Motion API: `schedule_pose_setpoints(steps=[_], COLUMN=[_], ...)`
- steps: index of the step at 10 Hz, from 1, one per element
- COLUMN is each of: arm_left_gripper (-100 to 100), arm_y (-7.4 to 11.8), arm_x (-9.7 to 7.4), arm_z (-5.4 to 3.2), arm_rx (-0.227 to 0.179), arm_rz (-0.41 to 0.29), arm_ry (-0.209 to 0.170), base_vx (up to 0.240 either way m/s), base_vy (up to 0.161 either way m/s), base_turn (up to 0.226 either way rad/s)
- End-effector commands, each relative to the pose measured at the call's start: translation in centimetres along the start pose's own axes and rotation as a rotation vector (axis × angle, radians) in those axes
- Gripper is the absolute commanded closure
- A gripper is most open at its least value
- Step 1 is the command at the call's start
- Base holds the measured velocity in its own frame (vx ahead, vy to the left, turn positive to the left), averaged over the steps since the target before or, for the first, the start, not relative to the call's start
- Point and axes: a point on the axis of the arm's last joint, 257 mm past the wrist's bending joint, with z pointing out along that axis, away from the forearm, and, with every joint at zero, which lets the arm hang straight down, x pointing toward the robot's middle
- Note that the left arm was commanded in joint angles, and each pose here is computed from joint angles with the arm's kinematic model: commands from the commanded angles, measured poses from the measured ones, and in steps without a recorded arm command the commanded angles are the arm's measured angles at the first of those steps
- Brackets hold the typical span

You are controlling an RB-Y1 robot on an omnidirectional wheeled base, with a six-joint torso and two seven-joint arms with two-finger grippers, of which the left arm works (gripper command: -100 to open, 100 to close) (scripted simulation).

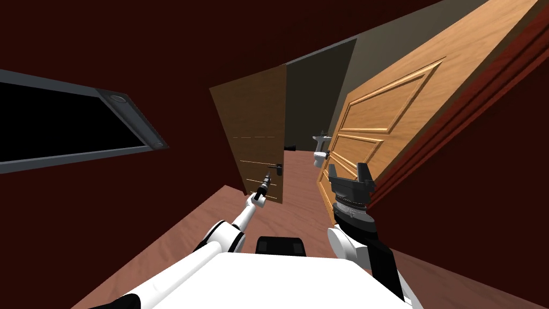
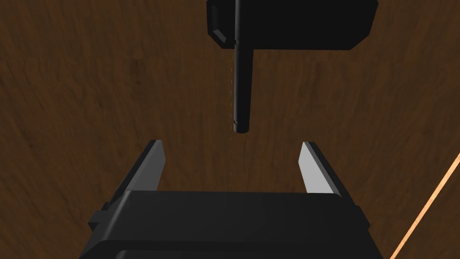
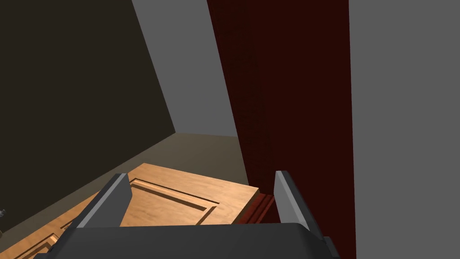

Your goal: Push the door open

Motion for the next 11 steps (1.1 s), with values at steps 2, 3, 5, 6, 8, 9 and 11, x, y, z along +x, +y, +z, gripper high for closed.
schedule_pose_setpoints(steps=[2,3,5,6,8,9,11], arm_left_gripper=[-100,-100,-100,-100,-100,-100,100], arm_y=[0.01,0.02,0.06,0.07,0.10,0.11,0.11], arm_x=[-0.65,-0.86,-1.09,-1.11,-0.98,-0.81,-0.91], arm_z=[-0.07,-0.09,-0.11,-0.11,-0.09,-0.07,-0.08], arm_rx=[0.000,-0.001,-0.001,-0.001,-0.001,-0.001,-0.001], arm_rz=[0.006,0.007,0.006,0.004,-0.001,-0.006,-0.003], arm_ry=[-0.008,-0.011,-0.017,-0.018,-0.020,-0.021,-0.020], base_vx=[0.179,0.227,0.204,0.193,0.188,0.200,0.038], base_vy=[-0.045,-0.072,-0.051,-0.039,-0.053,-0.049,-0.010], base_turn=[-0.023,-0.027,-0.026,-0.026,-0.023,-0.018,0.002])
